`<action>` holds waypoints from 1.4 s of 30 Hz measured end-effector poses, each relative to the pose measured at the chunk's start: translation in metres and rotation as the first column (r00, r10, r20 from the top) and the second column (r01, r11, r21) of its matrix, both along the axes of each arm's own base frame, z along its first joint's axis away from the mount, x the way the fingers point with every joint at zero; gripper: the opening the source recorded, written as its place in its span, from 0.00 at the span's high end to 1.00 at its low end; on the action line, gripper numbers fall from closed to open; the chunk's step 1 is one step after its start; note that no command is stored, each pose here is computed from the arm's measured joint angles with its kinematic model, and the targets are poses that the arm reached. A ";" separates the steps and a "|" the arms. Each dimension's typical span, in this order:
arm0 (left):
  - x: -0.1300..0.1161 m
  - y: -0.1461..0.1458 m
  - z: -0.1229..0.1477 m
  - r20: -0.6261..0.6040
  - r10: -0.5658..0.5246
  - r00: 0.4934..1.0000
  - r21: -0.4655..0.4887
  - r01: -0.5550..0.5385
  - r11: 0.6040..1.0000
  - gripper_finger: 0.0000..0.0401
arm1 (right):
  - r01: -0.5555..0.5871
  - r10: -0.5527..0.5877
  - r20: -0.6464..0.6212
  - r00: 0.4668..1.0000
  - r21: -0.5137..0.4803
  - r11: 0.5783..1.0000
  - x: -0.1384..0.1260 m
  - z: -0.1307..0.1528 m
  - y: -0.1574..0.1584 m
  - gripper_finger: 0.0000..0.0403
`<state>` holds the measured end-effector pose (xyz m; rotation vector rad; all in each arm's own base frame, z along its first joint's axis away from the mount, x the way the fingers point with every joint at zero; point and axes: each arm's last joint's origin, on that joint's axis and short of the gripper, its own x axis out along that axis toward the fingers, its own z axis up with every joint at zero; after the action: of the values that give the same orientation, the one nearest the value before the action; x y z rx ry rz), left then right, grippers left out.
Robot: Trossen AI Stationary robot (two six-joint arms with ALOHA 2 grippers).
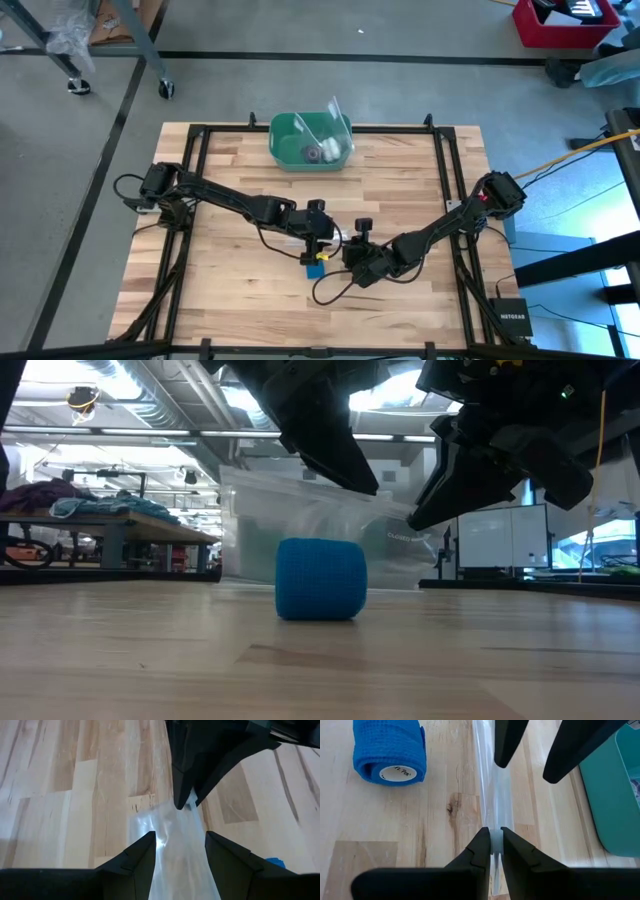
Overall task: Roll bandage
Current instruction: Open the transparent zip bag
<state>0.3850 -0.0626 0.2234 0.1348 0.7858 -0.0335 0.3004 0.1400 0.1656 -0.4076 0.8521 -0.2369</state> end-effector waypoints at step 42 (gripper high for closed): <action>-0.011 0.009 -0.023 -0.115 -0.067 0.991 -0.002 0.068 0.998 0.60 | -0.017 0.017 0.019 1.000 -0.004 1.000 0.002 0.002 0.001 0.90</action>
<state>0.3737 -0.0540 0.2001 0.1627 0.8965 -0.1052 0.3025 0.1412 0.1671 -0.4155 0.8291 -0.2262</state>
